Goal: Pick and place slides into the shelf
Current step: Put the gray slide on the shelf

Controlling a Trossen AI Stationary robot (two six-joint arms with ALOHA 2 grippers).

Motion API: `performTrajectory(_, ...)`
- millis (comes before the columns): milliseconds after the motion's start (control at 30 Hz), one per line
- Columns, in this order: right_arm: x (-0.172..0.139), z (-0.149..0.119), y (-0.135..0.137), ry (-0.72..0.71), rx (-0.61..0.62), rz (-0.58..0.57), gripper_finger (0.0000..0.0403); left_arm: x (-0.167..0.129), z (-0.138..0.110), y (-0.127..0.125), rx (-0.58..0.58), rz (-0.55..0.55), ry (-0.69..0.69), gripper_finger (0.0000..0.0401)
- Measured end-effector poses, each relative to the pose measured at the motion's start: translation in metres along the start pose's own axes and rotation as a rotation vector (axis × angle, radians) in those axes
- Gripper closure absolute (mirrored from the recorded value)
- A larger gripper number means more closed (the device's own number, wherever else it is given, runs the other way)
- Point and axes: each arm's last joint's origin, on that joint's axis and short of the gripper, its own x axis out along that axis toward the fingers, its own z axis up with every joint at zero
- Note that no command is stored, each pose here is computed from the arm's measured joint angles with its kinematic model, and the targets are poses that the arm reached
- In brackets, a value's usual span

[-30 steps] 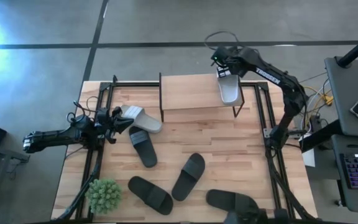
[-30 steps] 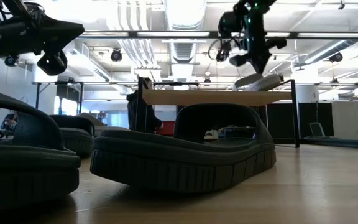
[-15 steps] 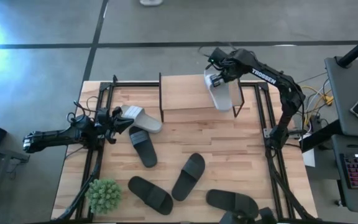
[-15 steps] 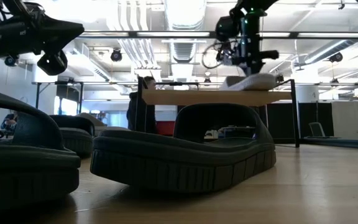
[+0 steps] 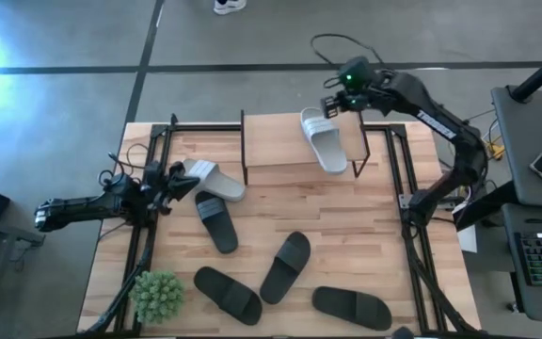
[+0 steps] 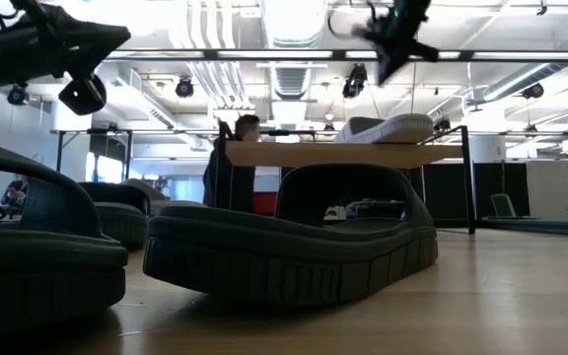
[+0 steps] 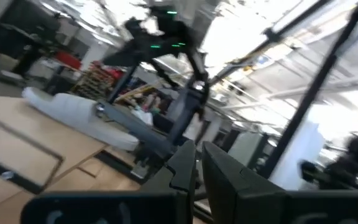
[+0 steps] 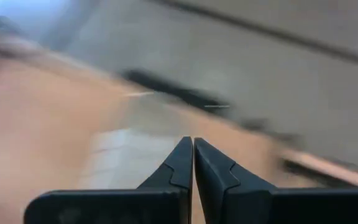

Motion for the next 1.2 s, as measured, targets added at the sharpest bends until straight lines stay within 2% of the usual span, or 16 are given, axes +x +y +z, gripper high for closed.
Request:
performTrajectory(133, 0.024, -0.01, 0.028, 0.092, -0.017, 0.02, 0.0394, 0.001, -0.001, 0.003, 0.001, 0.069, -0.016, 0.0388)
performTrajectory(333, 0.057, -0.014, 0.067, 0.17, -0.088, 0.018, 0.0394, 0.003, -0.003, 0.004, 0.0, 0.079, -0.005, 0.0388)
performTrajectory(600, 0.089, -0.007, 0.093, 0.309, -0.119, -0.033, 0.0394, 0.003, -0.002, 0.003, -0.001, 0.071, -0.009, 0.0388)
performTrajectory(833, 0.115, -0.017, 0.096, 0.507, -0.225, -0.163, 0.0394, 0.003, -0.002, 0.004, 0.001, 0.072, -0.006, 0.0388)
performTrajectory(1000, 0.121, -0.017, 0.095, 0.494, -0.248, -0.194, 0.0394, 0.003, -0.003, 0.004, 0.001, 0.073, -0.003, 0.0388)
performTrajectory(1200, 0.117, -0.008, 0.076, 0.477, -0.22, -0.235, 0.0394, 0.003, -0.003, 0.004, 0.002, 0.073, -0.001, 0.0388)
